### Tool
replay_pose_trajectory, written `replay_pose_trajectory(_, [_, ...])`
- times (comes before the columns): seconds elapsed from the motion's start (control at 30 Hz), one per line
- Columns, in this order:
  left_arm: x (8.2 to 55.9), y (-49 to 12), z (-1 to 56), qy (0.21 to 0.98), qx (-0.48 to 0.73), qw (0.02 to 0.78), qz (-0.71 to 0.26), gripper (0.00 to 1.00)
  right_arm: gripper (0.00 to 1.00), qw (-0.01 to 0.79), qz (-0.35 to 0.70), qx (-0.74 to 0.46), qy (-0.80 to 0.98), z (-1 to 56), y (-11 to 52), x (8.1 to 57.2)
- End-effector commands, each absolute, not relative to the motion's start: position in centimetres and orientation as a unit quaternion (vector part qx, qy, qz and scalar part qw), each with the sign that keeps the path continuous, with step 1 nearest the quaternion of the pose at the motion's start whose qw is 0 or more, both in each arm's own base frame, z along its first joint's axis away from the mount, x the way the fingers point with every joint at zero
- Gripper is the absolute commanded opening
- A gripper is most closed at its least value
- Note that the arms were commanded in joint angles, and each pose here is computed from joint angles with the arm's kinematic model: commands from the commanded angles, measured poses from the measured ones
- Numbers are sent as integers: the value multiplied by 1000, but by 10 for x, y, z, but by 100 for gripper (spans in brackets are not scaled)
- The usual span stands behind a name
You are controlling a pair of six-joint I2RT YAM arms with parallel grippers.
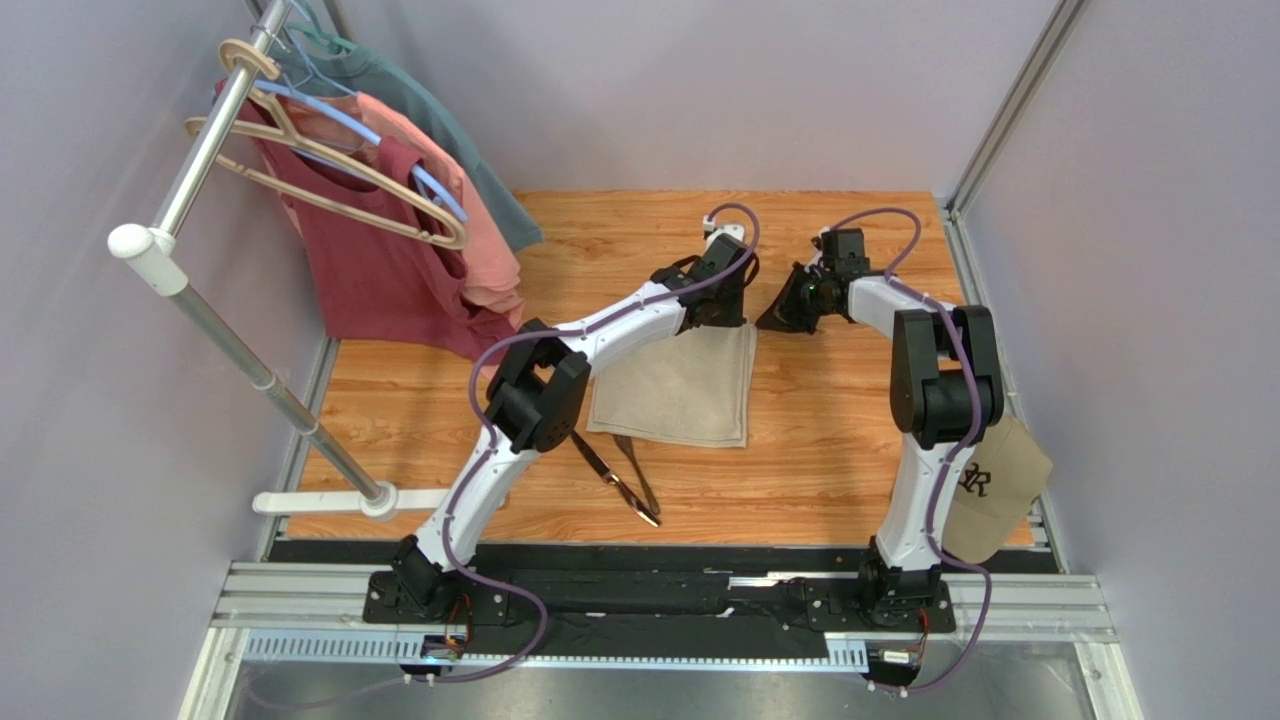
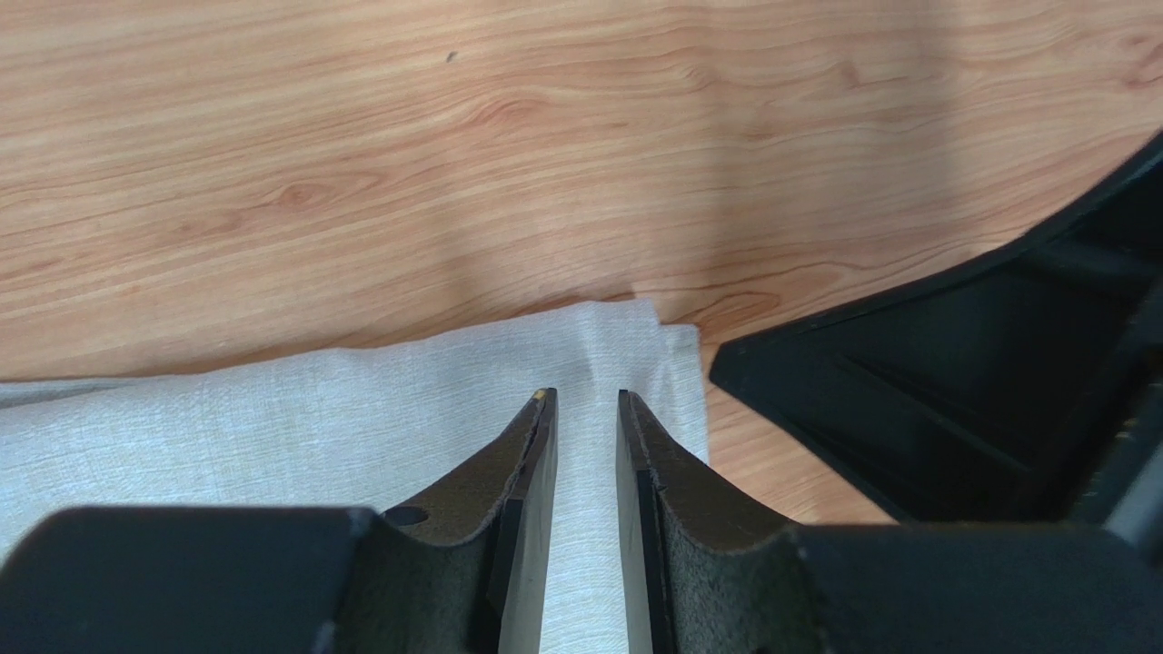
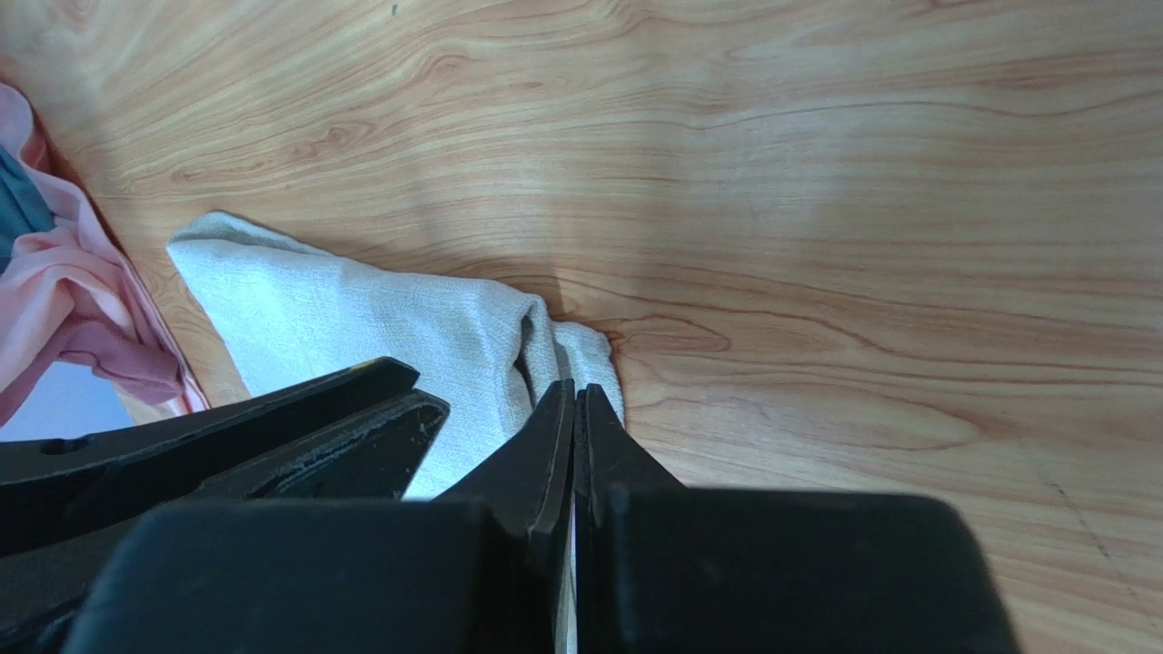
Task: Fold the napkin into a case and place the utensils inside
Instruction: Smooth out the lower triangle-folded napkin at the center of the board.
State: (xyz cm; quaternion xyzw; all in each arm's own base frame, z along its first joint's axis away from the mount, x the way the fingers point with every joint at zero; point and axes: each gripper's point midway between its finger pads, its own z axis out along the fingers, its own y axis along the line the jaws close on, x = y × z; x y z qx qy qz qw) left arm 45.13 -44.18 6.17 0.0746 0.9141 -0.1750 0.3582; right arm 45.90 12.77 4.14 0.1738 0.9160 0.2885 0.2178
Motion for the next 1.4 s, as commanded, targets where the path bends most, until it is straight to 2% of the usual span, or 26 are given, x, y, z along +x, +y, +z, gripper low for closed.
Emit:
replay_pose_trajectory(0.0, [457,-461,82,894,53,386,-221,31,0,240,312,165,904,55,133,469])
replay_pose_trajectory(0.17, [456,-464,77,893,52,383,-228,35,0,231,310,170,906,47,133,470])
replay_pose_trajectory(0.4, [453,-466,61,902,44,365,-228,35,0,214,310,178,909,30,132,469])
replay_pose_trajectory(0.53, [448,-470,57,902,53,356,-238,42,0,208,302,184,912,23,129,466])
replay_pose_trajectory(0.7, [446,-471,54,904,57,349,-239,43,0,209,303,183,911,25,130,465])
replay_pose_trajectory(0.97, [445,-471,30,927,28,300,-225,33,0,209,306,181,911,29,130,464])
replay_pose_trajectory(1.1, [447,-474,36,923,29,306,-233,28,0,206,306,181,912,27,131,463])
replay_pose_trajectory(1.2, [448,-473,43,920,34,314,-233,20,0,202,298,187,914,21,127,463])
replay_pose_trajectory(1.23, [448,-472,46,919,35,316,-234,11,0,200,297,187,915,20,127,462])
replay_pose_trajectory(1.3, [447,-471,49,918,43,318,-233,0,0,200,290,189,917,19,125,462])
replay_pose_trajectory(1.37, [446,-471,57,915,46,322,-238,0,0,203,287,190,917,19,123,463])
